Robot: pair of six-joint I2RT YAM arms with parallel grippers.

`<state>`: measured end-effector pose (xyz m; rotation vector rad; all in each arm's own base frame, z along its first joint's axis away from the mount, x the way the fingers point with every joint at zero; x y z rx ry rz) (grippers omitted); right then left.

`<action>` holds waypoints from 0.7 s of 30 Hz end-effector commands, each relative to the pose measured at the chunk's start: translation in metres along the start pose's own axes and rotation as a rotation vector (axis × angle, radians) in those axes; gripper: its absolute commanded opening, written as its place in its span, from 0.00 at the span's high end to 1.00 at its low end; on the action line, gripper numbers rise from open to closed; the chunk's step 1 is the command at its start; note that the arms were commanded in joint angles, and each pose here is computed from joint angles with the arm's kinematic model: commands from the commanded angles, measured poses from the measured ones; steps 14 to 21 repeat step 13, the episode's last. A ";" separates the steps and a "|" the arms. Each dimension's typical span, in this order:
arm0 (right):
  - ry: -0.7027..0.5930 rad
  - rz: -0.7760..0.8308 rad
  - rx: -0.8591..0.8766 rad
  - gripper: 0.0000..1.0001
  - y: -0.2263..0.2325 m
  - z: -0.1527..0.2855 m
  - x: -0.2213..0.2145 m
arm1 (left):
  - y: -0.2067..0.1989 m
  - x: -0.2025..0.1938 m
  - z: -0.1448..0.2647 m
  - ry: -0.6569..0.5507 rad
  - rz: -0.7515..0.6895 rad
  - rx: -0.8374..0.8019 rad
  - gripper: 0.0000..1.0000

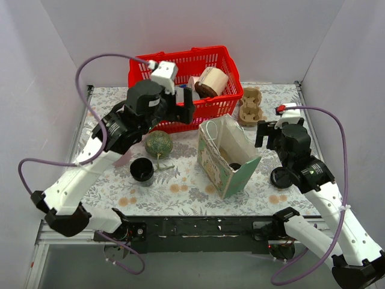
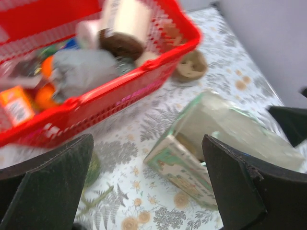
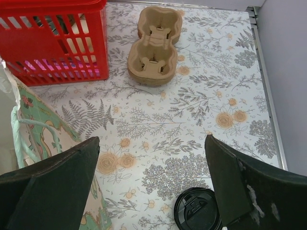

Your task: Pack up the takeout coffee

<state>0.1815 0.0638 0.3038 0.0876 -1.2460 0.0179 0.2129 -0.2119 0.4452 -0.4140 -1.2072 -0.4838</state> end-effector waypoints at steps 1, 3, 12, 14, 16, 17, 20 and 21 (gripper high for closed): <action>-0.118 -0.107 -0.091 0.02 -0.007 0.011 0.019 | 0.036 -0.024 0.030 -0.160 0.292 0.473 0.02; -0.151 -0.126 -0.111 0.02 -0.010 0.017 0.026 | 0.049 -0.041 0.040 -0.162 0.330 0.639 0.02; -0.156 -0.190 -0.196 0.02 -0.017 0.033 0.040 | 0.054 -0.077 0.044 -0.141 0.385 0.686 0.02; -0.149 -0.188 -0.198 0.02 -0.017 0.033 0.040 | 0.054 -0.079 0.044 -0.141 0.388 0.679 0.02; -0.149 -0.188 -0.198 0.02 -0.017 0.033 0.040 | 0.054 -0.079 0.044 -0.141 0.388 0.679 0.02; -0.149 -0.188 -0.198 0.02 -0.017 0.033 0.040 | 0.054 -0.079 0.044 -0.141 0.388 0.679 0.02; -0.149 -0.188 -0.198 0.02 -0.017 0.033 0.040 | 0.054 -0.079 0.044 -0.141 0.388 0.679 0.02; -0.149 -0.188 -0.198 0.02 -0.017 0.033 0.040 | 0.054 -0.079 0.044 -0.141 0.388 0.679 0.02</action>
Point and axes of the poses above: each gripper's point midway between its finger pads, its own z axis back along the fingers, its own y axis along the line the jaws close on, x = y × z, the point moved 10 cm from there along z, back along the fingers, and after that the axes turned 6 degrees about -z, right-handed, at the moved point
